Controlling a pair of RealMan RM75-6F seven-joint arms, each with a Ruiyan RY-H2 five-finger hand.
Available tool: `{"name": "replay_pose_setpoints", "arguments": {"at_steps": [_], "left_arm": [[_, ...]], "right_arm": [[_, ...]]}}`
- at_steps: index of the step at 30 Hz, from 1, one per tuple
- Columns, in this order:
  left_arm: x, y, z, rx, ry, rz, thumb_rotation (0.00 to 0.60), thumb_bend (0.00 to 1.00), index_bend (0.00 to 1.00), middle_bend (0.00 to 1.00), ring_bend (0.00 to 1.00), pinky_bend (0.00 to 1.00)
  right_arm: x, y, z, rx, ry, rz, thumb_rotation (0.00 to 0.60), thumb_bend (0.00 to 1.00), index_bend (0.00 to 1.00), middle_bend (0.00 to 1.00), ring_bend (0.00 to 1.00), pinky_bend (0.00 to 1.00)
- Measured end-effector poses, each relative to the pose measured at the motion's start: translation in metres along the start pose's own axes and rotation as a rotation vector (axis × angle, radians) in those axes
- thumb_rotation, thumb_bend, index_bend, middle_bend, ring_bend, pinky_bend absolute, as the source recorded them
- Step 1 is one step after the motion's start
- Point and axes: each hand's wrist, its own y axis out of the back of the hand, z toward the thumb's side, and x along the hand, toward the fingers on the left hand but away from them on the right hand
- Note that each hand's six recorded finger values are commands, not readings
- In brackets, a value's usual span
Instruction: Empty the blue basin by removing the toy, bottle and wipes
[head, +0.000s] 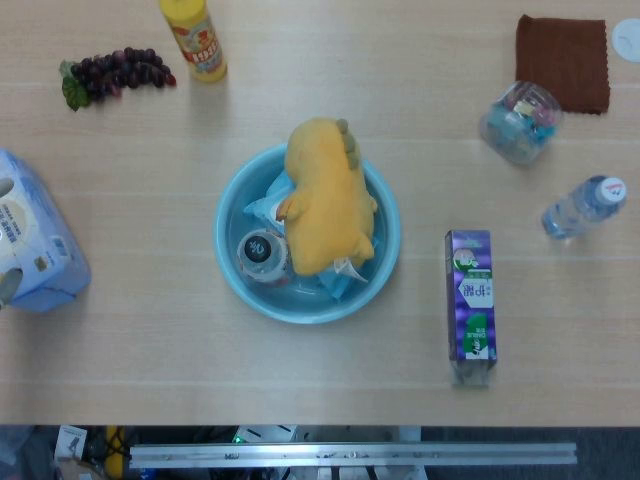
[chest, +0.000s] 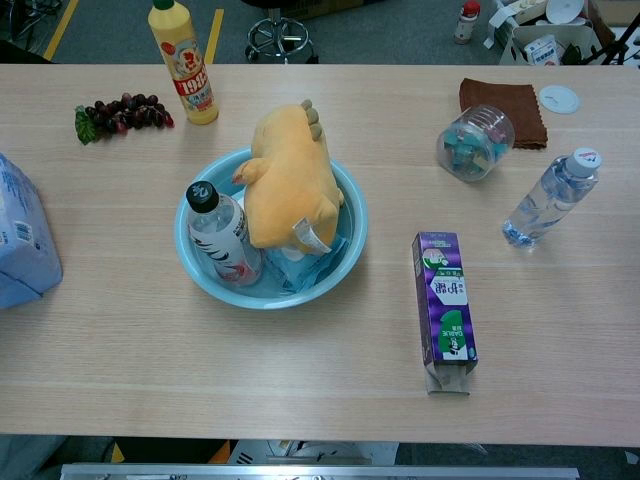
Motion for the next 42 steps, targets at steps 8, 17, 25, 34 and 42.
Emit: {"name": "replay_pose_setpoints", "arguments": {"at_steps": [8, 17, 25, 34, 42], "left_arm": [[0.0, 0.001, 0.004, 0.0, -0.015, 0.006, 0.6, 0.25, 0.16, 0.17, 0.06, 0.21], [-0.001, 0.004, 0.005, 0.005, -0.016, 0.008, 0.6, 0.25, 0.16, 0.17, 0.06, 0.21], [0.0, 0.005, 0.008, -0.003, -0.022, 0.006, 0.6, 0.25, 0.16, 0.17, 0.06, 0.21], [-0.004, 0.006, 0.006, -0.009, -0.012, 0.006, 0.6, 0.25, 0.16, 0.17, 0.06, 0.21], [-0.006, 0.007, -0.003, -0.017, 0.009, 0.011, 0.6, 0.25, 0.16, 0.17, 0.06, 0.21]], "right_arm": [[-0.003, 0.002, 0.005, -0.003, 0.024, -0.002, 0.6, 0.09, 0.34, 0.41, 0.36, 0.45], [-0.018, 0.01, 0.027, 0.008, 0.12, -0.02, 0.6, 0.09, 0.34, 0.41, 0.35, 0.45], [-0.045, 0.015, 0.077, 0.044, 0.293, 0.007, 0.6, 0.0, 0.31, 0.37, 0.3, 0.42], [-0.084, 0.001, 0.157, 0.095, 0.496, 0.105, 0.6, 0.0, 0.02, 0.17, 0.05, 0.2], [-0.106, -0.018, 0.236, 0.136, 0.652, 0.135, 0.6, 0.0, 0.0, 0.13, 0.04, 0.19]]}}
